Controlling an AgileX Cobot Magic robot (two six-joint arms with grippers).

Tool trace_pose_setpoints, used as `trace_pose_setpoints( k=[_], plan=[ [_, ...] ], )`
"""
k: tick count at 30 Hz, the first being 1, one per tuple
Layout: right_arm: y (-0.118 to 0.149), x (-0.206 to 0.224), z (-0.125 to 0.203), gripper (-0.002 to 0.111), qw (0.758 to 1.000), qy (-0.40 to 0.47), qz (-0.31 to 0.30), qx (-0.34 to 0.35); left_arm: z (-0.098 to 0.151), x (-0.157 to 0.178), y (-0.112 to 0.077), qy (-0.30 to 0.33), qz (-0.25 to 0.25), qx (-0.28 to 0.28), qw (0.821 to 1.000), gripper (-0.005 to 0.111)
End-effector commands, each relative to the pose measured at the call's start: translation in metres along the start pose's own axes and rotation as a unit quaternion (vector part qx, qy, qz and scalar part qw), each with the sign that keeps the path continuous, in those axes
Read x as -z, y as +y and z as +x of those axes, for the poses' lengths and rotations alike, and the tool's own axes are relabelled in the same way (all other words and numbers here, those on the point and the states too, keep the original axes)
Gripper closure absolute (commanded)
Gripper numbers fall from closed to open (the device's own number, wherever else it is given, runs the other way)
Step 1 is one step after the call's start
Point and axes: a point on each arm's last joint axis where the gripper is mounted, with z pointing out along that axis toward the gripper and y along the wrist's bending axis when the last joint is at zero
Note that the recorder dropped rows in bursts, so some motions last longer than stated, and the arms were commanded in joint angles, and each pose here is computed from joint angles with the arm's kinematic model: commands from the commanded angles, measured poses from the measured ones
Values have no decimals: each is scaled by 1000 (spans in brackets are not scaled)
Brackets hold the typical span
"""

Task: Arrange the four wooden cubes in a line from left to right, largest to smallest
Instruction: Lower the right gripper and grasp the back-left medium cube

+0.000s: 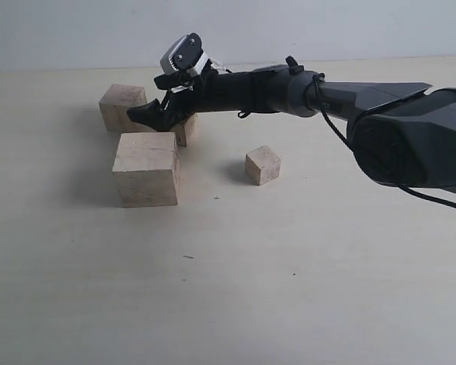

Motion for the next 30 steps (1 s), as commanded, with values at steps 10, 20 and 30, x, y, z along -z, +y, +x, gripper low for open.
trace_pose_setpoints(
  k=[10, 20, 30],
  plan=[
    [1, 1, -7, 18, 1000, -21, -11, 4, -1, 0, 0, -9, 3, -2, 1000, 107],
    [21, -21, -29, 18, 998, -31, 7, 47, -1, 0, 0, -9, 3, -2, 1000, 107],
    [14, -21, -33, 18, 997, -32, 45, 46, -1, 0, 0, -9, 3, -2, 1000, 107]
  ],
)
